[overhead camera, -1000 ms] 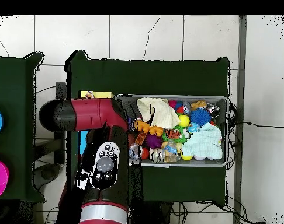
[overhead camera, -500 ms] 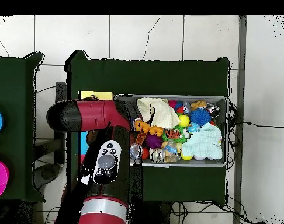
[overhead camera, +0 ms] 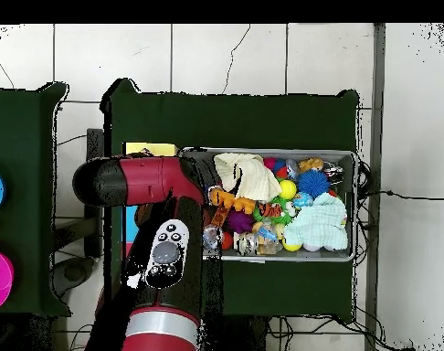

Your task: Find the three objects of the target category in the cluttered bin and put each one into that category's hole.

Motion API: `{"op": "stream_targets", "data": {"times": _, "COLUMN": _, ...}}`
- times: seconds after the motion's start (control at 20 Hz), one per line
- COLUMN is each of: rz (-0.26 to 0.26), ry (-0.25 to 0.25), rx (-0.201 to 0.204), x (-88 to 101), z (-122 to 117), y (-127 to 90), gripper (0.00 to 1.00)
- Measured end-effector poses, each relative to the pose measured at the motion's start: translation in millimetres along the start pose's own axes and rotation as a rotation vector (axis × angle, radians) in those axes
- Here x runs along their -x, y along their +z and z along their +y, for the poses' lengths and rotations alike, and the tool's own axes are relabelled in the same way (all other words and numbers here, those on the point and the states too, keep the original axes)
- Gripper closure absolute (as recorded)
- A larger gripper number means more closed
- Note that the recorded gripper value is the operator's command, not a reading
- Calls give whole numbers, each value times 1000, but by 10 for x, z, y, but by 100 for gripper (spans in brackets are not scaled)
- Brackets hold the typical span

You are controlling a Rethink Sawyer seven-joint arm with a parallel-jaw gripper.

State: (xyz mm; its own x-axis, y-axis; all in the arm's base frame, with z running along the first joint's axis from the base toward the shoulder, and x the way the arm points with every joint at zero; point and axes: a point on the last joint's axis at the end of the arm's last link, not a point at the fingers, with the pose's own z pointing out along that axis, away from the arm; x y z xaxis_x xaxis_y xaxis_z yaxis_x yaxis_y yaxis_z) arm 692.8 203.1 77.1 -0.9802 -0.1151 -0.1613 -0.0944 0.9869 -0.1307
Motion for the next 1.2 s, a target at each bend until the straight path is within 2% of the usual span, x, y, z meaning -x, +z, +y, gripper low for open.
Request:
{"op": "stream_targets", "data": {"times": 0.65, "rz": 3, "ry": 35, "rx": 17, "x": 28, "z": 2, "y": 4, "gripper": 100}}
{"op": "stream_targets", "data": {"times": 0.95, "rz": 14, "ry": 95, "rx": 50, "x": 57, "z": -46, "y": 7, "gripper": 100}}
{"op": "stream_targets", "data": {"times": 1.2, "rz": 22, "ry": 123, "rx": 70, "x": 59, "z": -70, "y": 6, "gripper": 100}}
